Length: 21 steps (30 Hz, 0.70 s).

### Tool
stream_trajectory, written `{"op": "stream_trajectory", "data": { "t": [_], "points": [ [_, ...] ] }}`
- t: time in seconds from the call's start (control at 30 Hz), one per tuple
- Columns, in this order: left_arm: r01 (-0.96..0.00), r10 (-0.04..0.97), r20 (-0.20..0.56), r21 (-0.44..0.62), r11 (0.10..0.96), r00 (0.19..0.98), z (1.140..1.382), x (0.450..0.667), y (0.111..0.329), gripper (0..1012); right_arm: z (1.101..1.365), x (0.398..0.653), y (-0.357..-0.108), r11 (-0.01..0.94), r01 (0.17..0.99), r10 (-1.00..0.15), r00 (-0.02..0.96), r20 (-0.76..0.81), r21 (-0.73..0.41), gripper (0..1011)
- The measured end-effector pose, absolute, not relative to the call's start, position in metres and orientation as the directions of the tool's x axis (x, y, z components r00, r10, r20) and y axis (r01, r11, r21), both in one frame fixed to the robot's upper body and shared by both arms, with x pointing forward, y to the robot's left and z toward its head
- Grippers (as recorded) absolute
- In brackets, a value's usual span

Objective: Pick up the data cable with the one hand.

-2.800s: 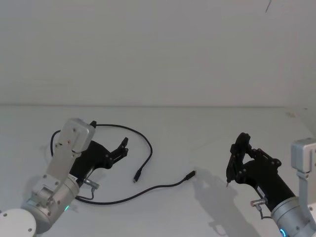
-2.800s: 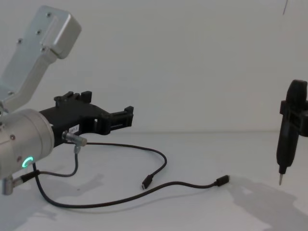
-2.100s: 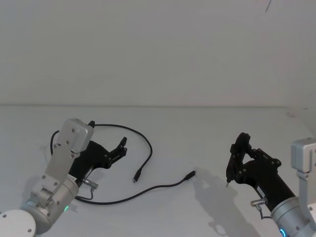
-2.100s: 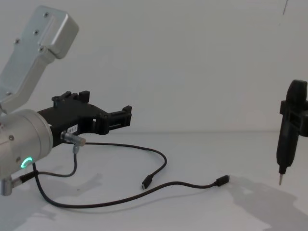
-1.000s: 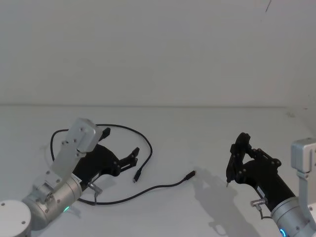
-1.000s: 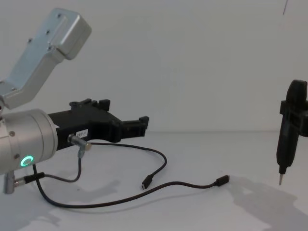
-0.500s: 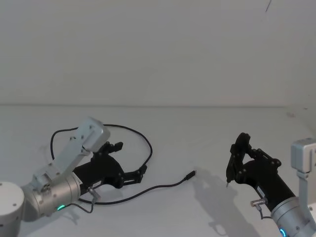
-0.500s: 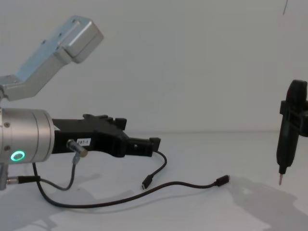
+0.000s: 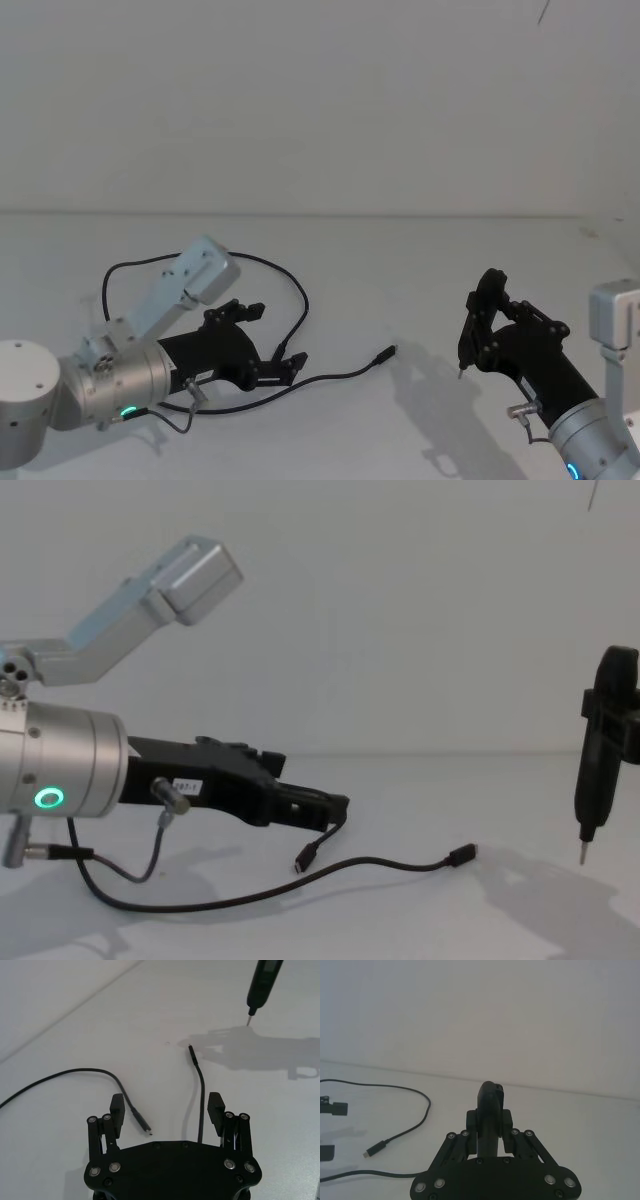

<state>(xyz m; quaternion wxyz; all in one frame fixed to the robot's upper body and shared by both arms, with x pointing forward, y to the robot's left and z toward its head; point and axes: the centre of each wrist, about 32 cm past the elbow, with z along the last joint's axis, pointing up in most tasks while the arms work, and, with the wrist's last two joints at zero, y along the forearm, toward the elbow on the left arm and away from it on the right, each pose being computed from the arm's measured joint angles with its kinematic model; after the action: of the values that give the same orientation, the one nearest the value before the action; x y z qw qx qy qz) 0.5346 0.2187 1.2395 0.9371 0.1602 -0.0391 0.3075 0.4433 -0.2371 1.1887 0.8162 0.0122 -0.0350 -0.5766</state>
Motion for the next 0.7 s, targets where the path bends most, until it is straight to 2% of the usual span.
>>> {"op": "stream_trajectory", "data": {
  "t": [0.7],
  "points": [
    [-0.512, 0.498, 0.139, 0.37, 0.775, 0.856, 1.23, 0.552, 0.205, 1001, 1.189, 0.443, -0.237, 0.335, 0.94, -0.942, 0.333, 0.043, 0.06, 279]
  ]
}}
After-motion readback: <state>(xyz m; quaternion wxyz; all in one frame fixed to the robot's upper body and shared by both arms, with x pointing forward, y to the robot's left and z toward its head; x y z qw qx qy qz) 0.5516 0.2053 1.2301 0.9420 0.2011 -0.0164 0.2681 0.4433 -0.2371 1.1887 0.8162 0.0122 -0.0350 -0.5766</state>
